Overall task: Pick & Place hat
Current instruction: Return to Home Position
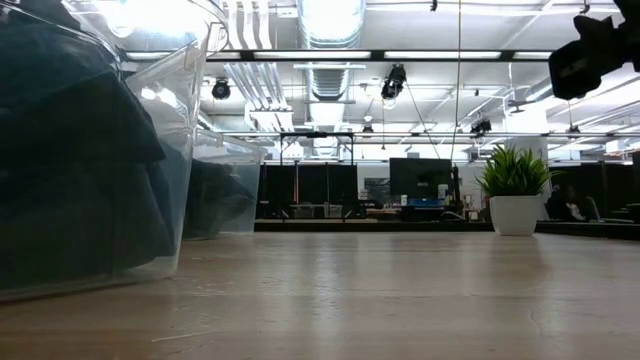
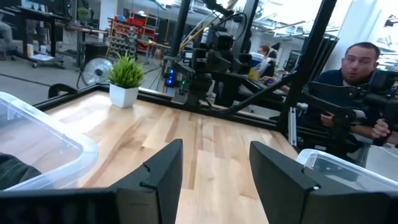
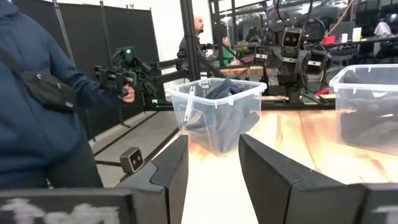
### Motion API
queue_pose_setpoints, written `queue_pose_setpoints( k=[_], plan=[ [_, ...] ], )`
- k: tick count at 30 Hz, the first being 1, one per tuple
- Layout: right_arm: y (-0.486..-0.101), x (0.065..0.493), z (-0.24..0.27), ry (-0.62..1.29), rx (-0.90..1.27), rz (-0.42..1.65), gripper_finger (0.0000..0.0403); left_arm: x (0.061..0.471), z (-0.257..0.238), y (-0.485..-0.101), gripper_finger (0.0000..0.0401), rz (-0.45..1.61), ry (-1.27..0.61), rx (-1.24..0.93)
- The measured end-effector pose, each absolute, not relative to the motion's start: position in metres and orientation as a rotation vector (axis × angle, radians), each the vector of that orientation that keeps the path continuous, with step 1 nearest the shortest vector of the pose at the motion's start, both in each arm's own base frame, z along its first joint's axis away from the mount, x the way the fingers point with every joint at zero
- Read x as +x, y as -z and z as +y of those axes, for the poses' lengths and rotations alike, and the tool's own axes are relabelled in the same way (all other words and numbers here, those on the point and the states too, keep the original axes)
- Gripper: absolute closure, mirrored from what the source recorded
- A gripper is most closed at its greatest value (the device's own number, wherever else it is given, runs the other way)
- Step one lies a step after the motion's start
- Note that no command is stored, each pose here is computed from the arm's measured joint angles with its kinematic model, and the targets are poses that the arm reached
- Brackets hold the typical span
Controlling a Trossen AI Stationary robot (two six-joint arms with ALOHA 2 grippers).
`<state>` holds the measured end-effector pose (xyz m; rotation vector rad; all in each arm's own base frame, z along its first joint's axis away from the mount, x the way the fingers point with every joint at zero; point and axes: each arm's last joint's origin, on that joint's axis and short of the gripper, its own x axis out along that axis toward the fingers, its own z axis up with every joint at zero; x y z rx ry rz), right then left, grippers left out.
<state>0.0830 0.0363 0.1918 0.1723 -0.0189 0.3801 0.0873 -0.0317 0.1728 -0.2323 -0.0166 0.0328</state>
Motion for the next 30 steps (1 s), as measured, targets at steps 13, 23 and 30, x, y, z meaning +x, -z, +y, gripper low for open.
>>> queue_pose_setpoints(
  k=[13,23,30],
  plan=[
    [-0.1912,0.0831,0.0368,-0.394,0.140,-0.018,0.0268,0.0875,-0.0318,-0.1722,0.0222,-0.013,-0.033,-0.235],
    [-0.1913,0.0831,0.0368,-0.394,0.137,-0.019,0.0268,0.0875,-0.0318,-0.1721,0.0222,-0.013,-0.033,-0.238],
    [-0.1913,0.0831,0.0368,-0.394,0.139,-0.018,0.0264,0.0875,-0.0318,-0.1719,0.0222,-0.013,-0.033,-0.237]
  ],
)
